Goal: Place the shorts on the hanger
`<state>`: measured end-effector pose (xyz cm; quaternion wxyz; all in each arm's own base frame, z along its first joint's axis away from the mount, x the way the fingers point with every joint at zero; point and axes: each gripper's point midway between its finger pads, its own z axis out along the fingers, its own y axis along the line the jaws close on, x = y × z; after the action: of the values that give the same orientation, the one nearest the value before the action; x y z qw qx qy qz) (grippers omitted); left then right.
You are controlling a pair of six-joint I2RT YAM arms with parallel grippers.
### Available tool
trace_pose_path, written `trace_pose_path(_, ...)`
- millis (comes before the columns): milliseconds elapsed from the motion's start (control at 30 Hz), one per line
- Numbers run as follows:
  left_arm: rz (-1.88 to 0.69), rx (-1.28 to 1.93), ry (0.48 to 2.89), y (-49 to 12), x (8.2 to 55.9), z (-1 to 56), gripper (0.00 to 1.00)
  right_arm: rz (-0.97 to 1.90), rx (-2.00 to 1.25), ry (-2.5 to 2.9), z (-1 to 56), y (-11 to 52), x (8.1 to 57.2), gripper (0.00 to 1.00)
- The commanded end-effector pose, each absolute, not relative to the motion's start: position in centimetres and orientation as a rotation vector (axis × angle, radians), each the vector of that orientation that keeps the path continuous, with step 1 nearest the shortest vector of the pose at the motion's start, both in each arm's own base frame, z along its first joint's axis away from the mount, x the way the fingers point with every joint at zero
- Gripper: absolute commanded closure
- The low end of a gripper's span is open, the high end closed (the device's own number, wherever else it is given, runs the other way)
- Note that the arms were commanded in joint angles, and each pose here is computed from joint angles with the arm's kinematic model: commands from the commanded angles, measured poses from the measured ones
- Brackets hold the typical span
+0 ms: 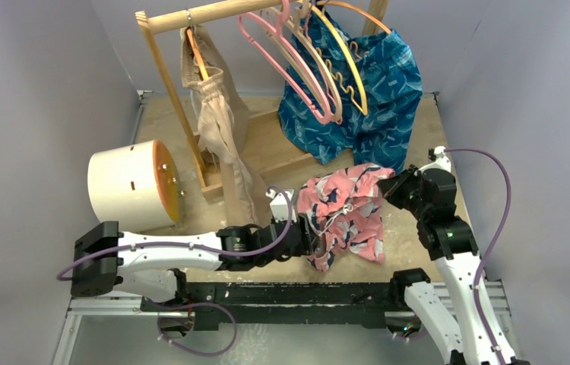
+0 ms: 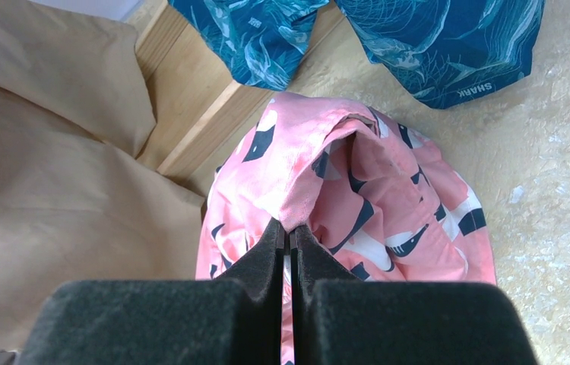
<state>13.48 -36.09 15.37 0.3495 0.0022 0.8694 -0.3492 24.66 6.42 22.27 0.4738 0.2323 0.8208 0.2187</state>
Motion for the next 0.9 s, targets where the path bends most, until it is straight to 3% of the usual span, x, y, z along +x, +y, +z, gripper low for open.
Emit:
trace_pose_path(0, -1.039, -0.079, 2.297, -38.8, 11.4, 15.1, 0.53, 0.559, 0.563, 1.942, 23.9, 6.5, 25.3, 1.00)
trace_pose_path(500, -0.737, -0.123, 2.333, -36.9, 12.0, 10.0, 0.52, 0.545, 0.568, 1.935, 23.8, 6.2, 25.1, 1.00)
trace_pose_path(867, -0.784, -0.142, 2.329, -37.4, 11.7, 11.0, 0.53, 0.541, 0.564, 1.941, 23.4, 6.2, 25.0, 1.00)
